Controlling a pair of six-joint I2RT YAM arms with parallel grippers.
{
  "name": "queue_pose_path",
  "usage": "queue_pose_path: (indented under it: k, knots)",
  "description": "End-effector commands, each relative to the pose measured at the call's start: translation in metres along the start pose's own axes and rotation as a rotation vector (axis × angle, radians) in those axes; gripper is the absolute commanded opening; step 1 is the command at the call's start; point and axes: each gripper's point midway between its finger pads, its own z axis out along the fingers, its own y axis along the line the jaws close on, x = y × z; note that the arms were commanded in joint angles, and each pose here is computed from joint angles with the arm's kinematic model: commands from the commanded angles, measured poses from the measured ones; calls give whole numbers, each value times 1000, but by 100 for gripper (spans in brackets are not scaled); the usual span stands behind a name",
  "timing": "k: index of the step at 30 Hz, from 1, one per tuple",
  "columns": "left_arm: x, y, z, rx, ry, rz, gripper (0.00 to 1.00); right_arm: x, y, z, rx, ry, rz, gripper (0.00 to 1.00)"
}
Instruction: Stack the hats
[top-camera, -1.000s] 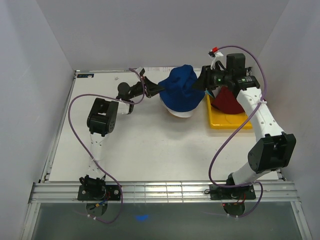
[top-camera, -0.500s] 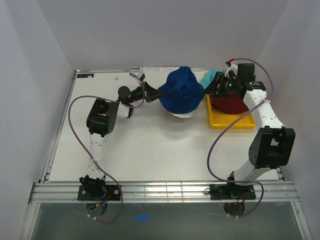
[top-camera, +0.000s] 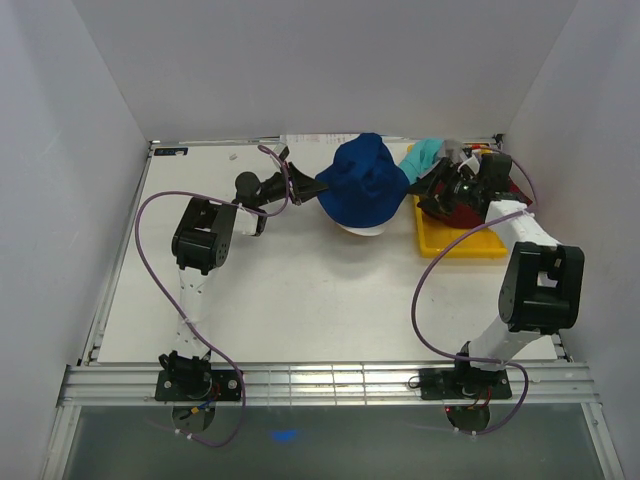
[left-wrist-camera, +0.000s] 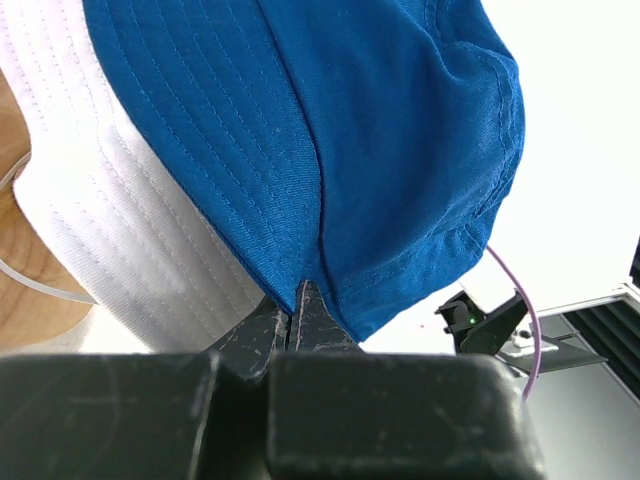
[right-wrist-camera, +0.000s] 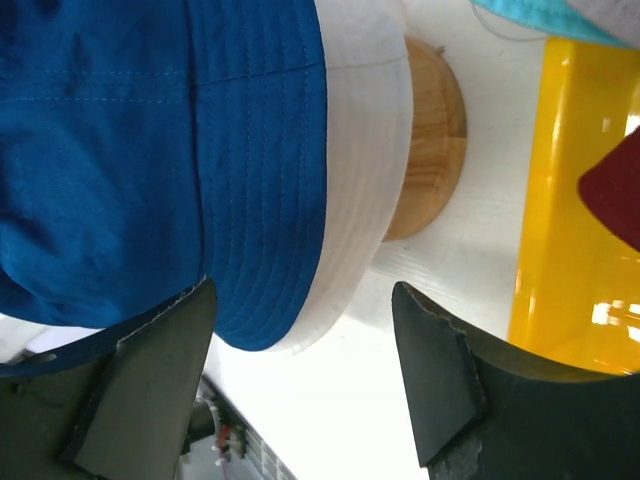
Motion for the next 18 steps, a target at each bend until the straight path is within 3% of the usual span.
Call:
queue_pose_path:
  k: [1, 11, 18]
  knots:
    - [7, -60, -2, 137, 31, 252, 0, -21, 27, 6, -171, -93, 52, 77]
    - [6, -57, -1, 123, 30, 245, 0, -28, 20, 15, -233, -181, 204, 75]
    - [4, -55, 0, 117, 24, 239, 0, -30, 17, 21, -285, -216, 284, 66]
